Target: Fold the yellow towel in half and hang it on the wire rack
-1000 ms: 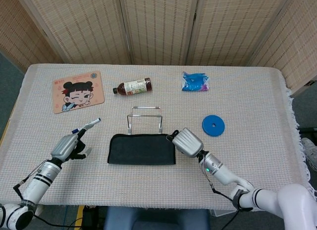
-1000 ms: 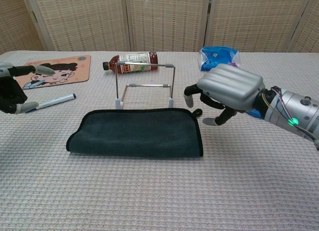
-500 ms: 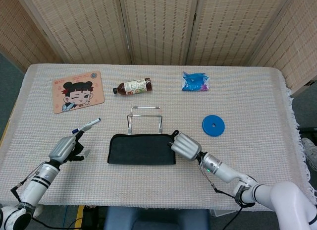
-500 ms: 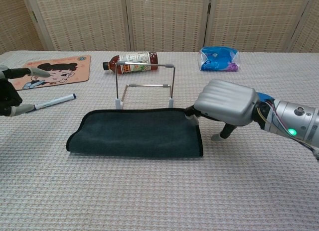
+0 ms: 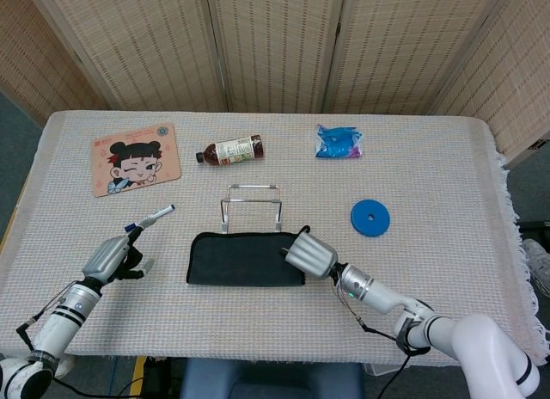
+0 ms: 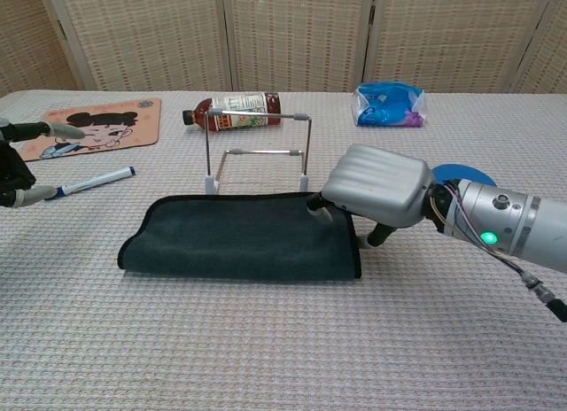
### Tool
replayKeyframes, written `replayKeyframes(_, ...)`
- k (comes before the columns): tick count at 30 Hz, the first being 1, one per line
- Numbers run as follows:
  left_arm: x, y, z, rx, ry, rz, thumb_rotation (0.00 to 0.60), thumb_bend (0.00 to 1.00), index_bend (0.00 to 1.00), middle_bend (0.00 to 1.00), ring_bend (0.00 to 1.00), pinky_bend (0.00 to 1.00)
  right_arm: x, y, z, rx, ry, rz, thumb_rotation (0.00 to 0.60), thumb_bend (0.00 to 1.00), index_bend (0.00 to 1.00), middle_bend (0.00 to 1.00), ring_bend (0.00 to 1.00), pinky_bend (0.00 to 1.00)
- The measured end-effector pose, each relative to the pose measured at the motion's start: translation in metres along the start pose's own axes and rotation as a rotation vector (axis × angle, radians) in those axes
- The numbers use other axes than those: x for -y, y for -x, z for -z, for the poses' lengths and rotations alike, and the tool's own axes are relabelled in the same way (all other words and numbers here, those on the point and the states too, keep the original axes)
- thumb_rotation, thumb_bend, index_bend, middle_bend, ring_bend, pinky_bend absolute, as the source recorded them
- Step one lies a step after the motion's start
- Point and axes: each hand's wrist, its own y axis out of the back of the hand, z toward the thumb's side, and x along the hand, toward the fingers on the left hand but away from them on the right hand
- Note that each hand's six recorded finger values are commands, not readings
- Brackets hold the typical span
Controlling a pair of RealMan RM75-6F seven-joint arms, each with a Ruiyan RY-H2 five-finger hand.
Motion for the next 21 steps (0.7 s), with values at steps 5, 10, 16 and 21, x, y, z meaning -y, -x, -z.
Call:
replayKeyframes(5, 0.0004, 0.0003, 0.0004, 0.0, 0.003, 0.003, 0.6, 0.47, 0.05, 0.98, 0.85, 0.98, 0.0001, 0.0003, 0.0004, -0.002, -0.008, -0.004, 0.6, 0.2, 0.47, 0.87, 0.97, 1.0)
replayKeyframes(10, 0.0015, -0.0002, 0.0005, 0.0, 0.008, 0.006, 0.6, 0.47, 0.05, 0.98, 0.85, 0.98, 0.0026, -0.0006, 0.0005, -0.003, -0.017, -0.017, 0.6, 0.2, 0.47, 0.87, 0.97, 1.0)
replayKeyframes(16, 0.002, -0.0003, -0.0012, 0.006, 0.01, 0.008, 0.6, 0.47, 0.05, 0.98, 0.84, 0.98, 0.005, 0.0002, 0.0001, -0.005, -0.035, -0.025, 0.6, 0.2, 0.47, 0.87, 0.97, 1.0)
replayKeyframes(21, 0.0025, -0.0004, 0.0001, 0.003, 0.014, 0.011, 0.6, 0.47, 0.05, 0.98, 0.84, 0.98, 0.0064, 0.0016, -0.0005, -0.008, -0.055, -0.026, 0.6, 0.2, 0.47, 0.87, 0.97, 1.0)
